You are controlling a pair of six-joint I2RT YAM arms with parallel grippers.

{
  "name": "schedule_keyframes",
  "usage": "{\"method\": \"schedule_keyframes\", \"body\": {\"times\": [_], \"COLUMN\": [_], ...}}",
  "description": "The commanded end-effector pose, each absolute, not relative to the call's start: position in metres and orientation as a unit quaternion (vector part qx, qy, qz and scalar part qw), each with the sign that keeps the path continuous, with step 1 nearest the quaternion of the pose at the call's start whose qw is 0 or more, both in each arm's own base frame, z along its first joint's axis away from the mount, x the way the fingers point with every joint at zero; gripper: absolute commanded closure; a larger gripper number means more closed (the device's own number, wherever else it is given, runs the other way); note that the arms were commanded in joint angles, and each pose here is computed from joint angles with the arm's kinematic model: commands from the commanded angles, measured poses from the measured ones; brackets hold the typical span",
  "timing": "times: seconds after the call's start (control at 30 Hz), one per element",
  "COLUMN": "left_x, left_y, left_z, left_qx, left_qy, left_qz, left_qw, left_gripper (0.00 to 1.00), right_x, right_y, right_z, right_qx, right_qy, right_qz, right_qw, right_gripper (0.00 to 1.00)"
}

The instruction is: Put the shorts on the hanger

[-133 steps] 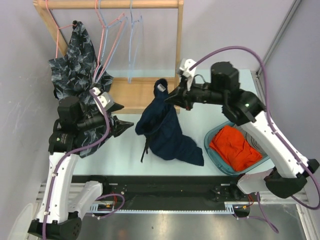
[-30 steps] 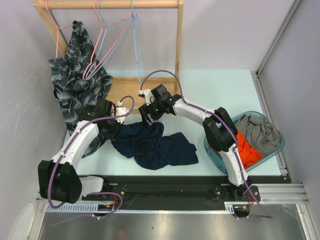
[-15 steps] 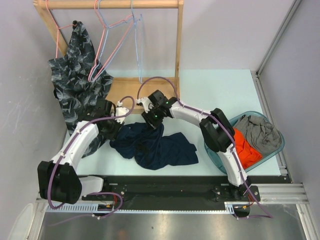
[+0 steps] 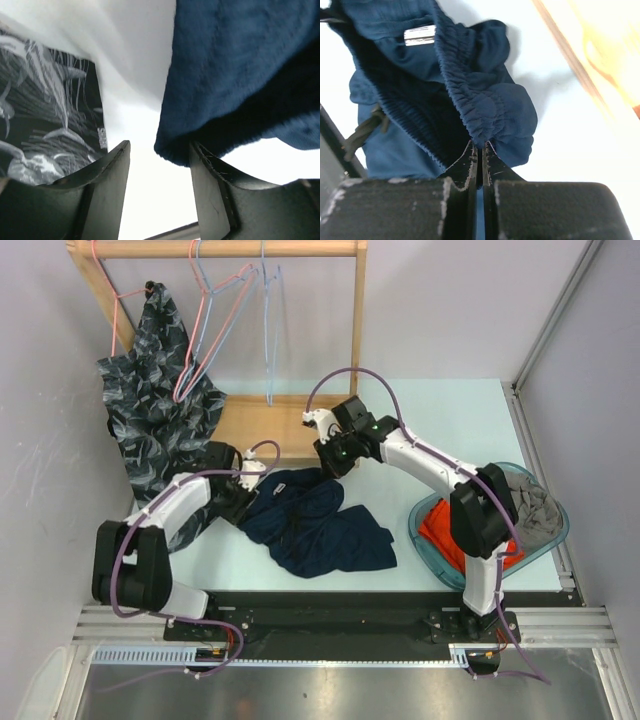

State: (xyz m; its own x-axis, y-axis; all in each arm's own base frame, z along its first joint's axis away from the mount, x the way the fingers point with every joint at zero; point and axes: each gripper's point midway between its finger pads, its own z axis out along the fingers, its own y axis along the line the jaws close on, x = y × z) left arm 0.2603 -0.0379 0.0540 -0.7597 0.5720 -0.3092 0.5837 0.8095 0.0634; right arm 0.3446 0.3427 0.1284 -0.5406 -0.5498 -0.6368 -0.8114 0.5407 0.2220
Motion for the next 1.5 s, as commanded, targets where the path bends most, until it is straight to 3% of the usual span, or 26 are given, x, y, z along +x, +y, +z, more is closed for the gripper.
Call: {"method": "schedule_keyframes", "body": {"times": [0.0, 0.17, 0.37, 0.4, 0.5, 0.53, 0.57, 0.7, 0.9, 1.17, 1.33, 1.47], "left_x": [0.281, 0.295, 0.303, 0.301, 0.286, 0.283, 0.282, 0.28, 0.276, 0.246, 0.241, 0.225], "left_y": [-0.044, -0.076, -0.098, -0.096, -0.083, -0.077, -0.07, -0.035, -0.03, -0.033, -0.04, -0.041], "left_z": [0.052, 0.069, 0.066, 0.062, 0.047, 0.049, 0.052, 0.078, 0.188, 0.312, 0.41, 0.483], "left_qx": [0.305, 0.32, 0.335, 0.337, 0.342, 0.34, 0.335, 0.297, 0.292, 0.285, 0.27, 0.268], "left_qy": [0.934, 0.914, 0.905, 0.907, 0.914, 0.916, 0.918, 0.93, 0.888, 0.827, 0.774, 0.727], "left_qz": [-0.024, -0.093, -0.146, -0.144, -0.131, -0.121, -0.11, -0.054, -0.007, 0.012, 0.01, 0.021], "left_qw": [0.184, 0.229, 0.217, 0.209, 0.173, 0.176, 0.181, 0.212, 0.355, 0.485, 0.572, 0.632], "left_gripper": [0.44, 0.37, 0.42, 0.45, 0.66, 0.84, 0.9, 1.0, 1.0, 1.0, 1.0, 1.0], "right_x": [0.331, 0.317, 0.317, 0.32, 0.328, 0.329, 0.332, 0.339, 0.332, 0.296, 0.267, 0.273], "right_y": [0.34, 0.338, 0.334, 0.331, 0.319, 0.313, 0.305, 0.279, 0.264, 0.254, 0.251, 0.232], "right_z": [0.153, 0.158, 0.164, 0.166, 0.182, 0.185, 0.195, 0.221, 0.277, 0.405, 0.488, 0.534], "right_qx": [-0.428, -0.441, -0.442, -0.438, -0.419, -0.411, -0.402, -0.366, -0.342, -0.341, -0.364, -0.361], "right_qy": [0.819, 0.81, 0.808, 0.809, 0.815, 0.819, 0.82, 0.829, 0.807, 0.708, 0.636, 0.609], "right_qz": [0.27, 0.28, 0.28, 0.277, 0.271, 0.27, 0.268, 0.258, 0.264, 0.257, 0.224, 0.174], "right_qw": [0.27, 0.265, 0.273, 0.277, 0.294, 0.296, 0.306, 0.335, 0.402, 0.563, 0.643, 0.684], "right_gripper": [1.0, 1.0, 1.0, 1.0, 1.0, 1.0, 1.0, 1.0, 1.0, 1.0, 1.0, 1.0]}}
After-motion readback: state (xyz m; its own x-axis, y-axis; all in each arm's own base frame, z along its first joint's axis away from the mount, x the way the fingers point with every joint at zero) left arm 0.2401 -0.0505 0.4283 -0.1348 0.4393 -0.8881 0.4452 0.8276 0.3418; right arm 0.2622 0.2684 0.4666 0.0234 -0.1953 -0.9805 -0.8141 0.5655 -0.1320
